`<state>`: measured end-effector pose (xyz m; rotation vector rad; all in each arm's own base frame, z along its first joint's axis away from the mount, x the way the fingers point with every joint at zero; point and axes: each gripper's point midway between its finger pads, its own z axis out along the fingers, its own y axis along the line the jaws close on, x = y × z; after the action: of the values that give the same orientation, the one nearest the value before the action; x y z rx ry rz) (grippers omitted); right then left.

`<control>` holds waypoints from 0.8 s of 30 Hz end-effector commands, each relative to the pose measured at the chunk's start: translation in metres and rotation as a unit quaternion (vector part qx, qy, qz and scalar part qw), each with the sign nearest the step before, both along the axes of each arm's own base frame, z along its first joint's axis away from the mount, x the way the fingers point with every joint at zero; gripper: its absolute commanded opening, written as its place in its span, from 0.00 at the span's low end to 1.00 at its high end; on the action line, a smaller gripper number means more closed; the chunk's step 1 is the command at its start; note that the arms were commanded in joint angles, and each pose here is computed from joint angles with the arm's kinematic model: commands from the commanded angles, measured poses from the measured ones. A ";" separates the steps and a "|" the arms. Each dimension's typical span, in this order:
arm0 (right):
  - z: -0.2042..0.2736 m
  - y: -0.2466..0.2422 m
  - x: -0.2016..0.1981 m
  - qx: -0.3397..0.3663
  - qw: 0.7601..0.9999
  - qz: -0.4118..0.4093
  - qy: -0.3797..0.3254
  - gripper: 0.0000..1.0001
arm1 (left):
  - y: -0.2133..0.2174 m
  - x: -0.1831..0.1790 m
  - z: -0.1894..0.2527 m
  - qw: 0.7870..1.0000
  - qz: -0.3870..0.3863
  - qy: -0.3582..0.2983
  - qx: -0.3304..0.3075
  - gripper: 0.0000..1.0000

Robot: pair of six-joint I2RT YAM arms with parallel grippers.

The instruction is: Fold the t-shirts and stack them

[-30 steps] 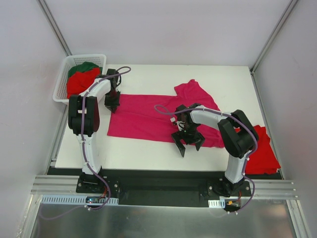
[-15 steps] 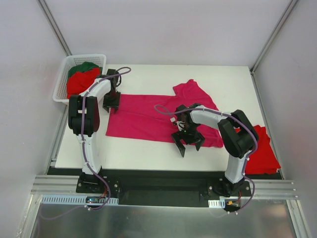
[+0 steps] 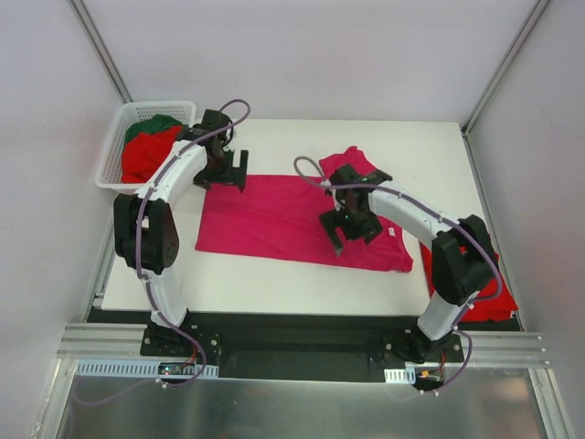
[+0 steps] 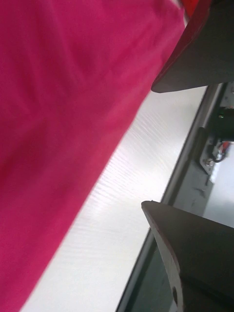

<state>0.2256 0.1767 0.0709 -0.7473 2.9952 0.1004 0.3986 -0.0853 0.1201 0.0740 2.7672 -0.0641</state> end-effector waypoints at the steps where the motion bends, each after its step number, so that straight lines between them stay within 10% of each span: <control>1: 0.039 -0.029 0.049 -0.012 0.994 -0.067 -0.082 0.96 | -0.058 -0.036 -0.025 0.992 -0.039 0.069 -0.098 0.99; 24: 0.016 -0.058 0.153 0.029 0.976 -0.155 -0.153 0.92 | -0.117 -0.093 -0.084 0.956 -0.108 0.148 -0.228 0.99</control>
<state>0.3473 0.1215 0.0752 -0.2700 2.8361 0.0952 0.3212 -0.1901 0.0382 0.2288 2.9407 -0.7388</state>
